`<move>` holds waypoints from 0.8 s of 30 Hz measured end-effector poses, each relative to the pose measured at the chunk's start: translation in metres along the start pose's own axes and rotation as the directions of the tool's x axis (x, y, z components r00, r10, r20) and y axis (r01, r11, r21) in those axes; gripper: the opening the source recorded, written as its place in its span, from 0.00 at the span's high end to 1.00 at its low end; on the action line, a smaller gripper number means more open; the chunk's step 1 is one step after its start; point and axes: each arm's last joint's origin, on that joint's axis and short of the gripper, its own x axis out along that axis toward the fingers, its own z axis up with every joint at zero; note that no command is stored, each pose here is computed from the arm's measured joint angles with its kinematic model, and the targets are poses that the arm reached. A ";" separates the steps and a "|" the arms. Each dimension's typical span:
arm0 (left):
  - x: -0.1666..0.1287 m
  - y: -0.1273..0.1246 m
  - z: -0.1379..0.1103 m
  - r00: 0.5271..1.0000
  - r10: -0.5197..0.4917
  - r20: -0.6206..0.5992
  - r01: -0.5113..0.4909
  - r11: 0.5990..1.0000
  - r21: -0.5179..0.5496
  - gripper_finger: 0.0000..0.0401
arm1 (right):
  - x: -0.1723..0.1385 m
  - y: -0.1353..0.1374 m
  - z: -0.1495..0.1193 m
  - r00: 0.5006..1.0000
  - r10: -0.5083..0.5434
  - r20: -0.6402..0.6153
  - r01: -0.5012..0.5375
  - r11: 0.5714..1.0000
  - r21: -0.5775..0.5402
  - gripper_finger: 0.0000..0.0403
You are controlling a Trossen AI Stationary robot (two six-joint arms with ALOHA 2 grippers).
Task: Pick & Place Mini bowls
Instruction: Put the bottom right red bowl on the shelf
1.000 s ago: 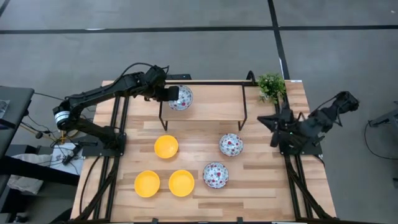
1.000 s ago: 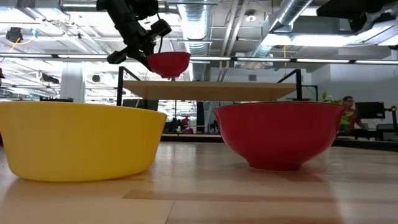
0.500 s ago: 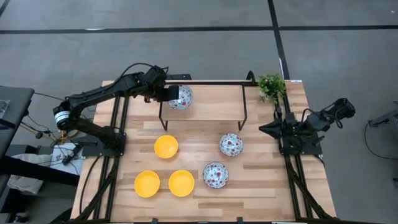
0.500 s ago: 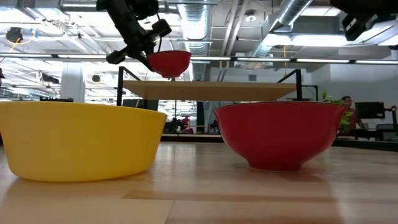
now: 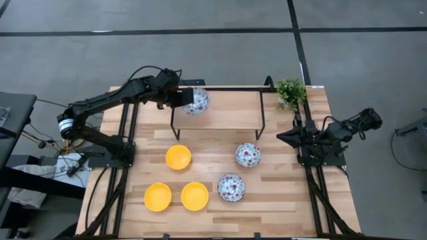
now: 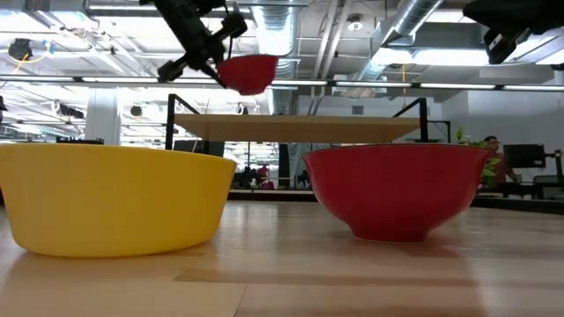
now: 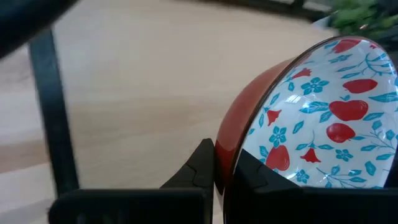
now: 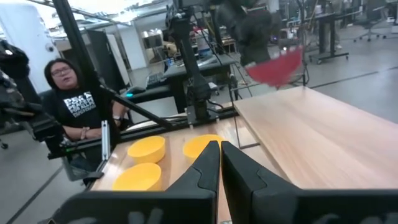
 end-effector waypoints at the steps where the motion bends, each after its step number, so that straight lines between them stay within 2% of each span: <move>1: -0.003 -0.002 0.002 1.000 -0.003 0.013 0.003 1.000 0.005 0.97 | 0.000 0.000 0.000 1.000 -0.004 0.000 0.004 1.000 0.000 0.99; 6: 0.000 -0.018 0.008 1.000 0.022 0.008 -0.023 0.999 0.040 0.97 | 0.001 -0.002 0.000 1.000 -0.022 0.003 0.022 1.000 0.000 0.99; 11: 0.020 -0.036 0.016 0.988 0.135 -0.082 -0.124 0.984 0.128 0.97 | 0.001 -0.002 0.000 1.000 -0.029 0.003 0.029 1.000 0.000 0.99; 13: 0.023 -0.038 0.020 0.977 0.185 -0.105 -0.168 0.974 0.152 0.97 | 0.001 -0.002 0.000 1.000 -0.029 0.002 0.029 1.000 0.006 0.99; 17: 0.019 -0.041 0.026 0.976 0.194 -0.099 -0.179 0.973 0.149 0.97 | 0.001 -0.002 0.000 1.000 -0.010 -0.004 0.010 1.000 0.022 0.99; 24: 0.014 -0.032 0.018 0.945 0.289 -0.155 -0.265 0.952 0.154 0.97 | 0.001 -0.002 0.000 1.000 -0.008 -0.004 0.008 1.000 0.025 0.99</move>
